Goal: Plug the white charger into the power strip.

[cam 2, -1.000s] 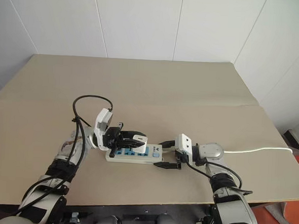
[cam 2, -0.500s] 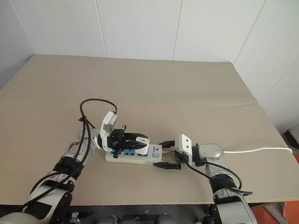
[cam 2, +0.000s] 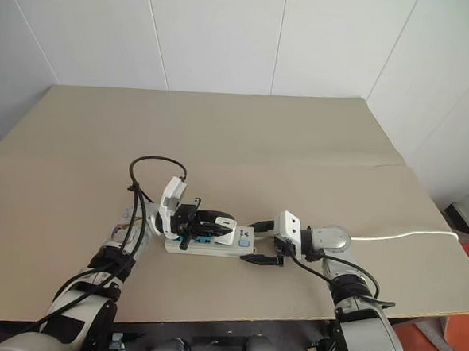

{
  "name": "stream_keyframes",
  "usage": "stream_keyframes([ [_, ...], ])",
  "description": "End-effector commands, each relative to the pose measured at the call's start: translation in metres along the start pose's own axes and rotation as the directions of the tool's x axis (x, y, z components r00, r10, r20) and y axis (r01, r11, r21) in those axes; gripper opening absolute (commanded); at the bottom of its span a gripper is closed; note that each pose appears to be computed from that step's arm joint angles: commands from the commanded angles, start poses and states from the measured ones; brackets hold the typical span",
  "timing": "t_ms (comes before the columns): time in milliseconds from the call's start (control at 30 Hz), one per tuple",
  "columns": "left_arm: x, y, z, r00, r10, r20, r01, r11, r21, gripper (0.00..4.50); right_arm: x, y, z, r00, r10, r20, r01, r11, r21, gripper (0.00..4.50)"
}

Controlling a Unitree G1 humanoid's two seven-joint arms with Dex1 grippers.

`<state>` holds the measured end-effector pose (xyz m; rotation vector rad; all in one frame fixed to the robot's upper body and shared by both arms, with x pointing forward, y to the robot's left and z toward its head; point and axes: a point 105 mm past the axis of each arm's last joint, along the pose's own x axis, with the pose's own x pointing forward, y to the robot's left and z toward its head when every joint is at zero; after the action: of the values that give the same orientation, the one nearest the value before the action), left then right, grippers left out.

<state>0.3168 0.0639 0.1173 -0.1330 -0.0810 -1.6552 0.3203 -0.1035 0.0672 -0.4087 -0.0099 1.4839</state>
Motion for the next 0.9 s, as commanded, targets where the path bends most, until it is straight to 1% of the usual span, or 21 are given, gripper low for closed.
stream_keyframes([
  [33, -0.004, 0.0, -0.007, 1.0, 0.015, -0.027, -0.014, 1.0, 0.017, 1.03, 0.012, 0.024, -0.022, 0.995, 0.087, -0.054, -0.082, 0.993, 0.089, 3.43],
  [233, -0.009, 0.003, -0.014, 0.998, 0.032, -0.05, -0.031, 0.999, 0.01, 1.03, 0.013, 0.024, -0.022, 0.994, 0.092, -0.055, -0.087, 0.992, 0.089, 3.43],
  [467, -0.012, -0.003, -0.018, 0.998, 0.012, -0.059, -0.012, 1.0, 0.011, 1.03, 0.013, 0.024, -0.022, 0.994, 0.091, -0.055, -0.086, 0.992, 0.09, 3.43],
  [600, -0.028, -0.007, -0.026, 0.995, 0.053, -0.083, -0.052, 0.999, 0.011, 1.03, 0.012, 0.024, -0.022, 0.994, 0.091, -0.055, -0.085, 0.992, 0.09, 3.43],
  [900, -0.053, -0.009, -0.028, 0.986, 0.112, -0.126, -0.111, 0.994, 0.016, 1.03, 0.012, 0.025, -0.023, 0.994, 0.091, -0.056, -0.086, 0.992, 0.093, 3.43],
])
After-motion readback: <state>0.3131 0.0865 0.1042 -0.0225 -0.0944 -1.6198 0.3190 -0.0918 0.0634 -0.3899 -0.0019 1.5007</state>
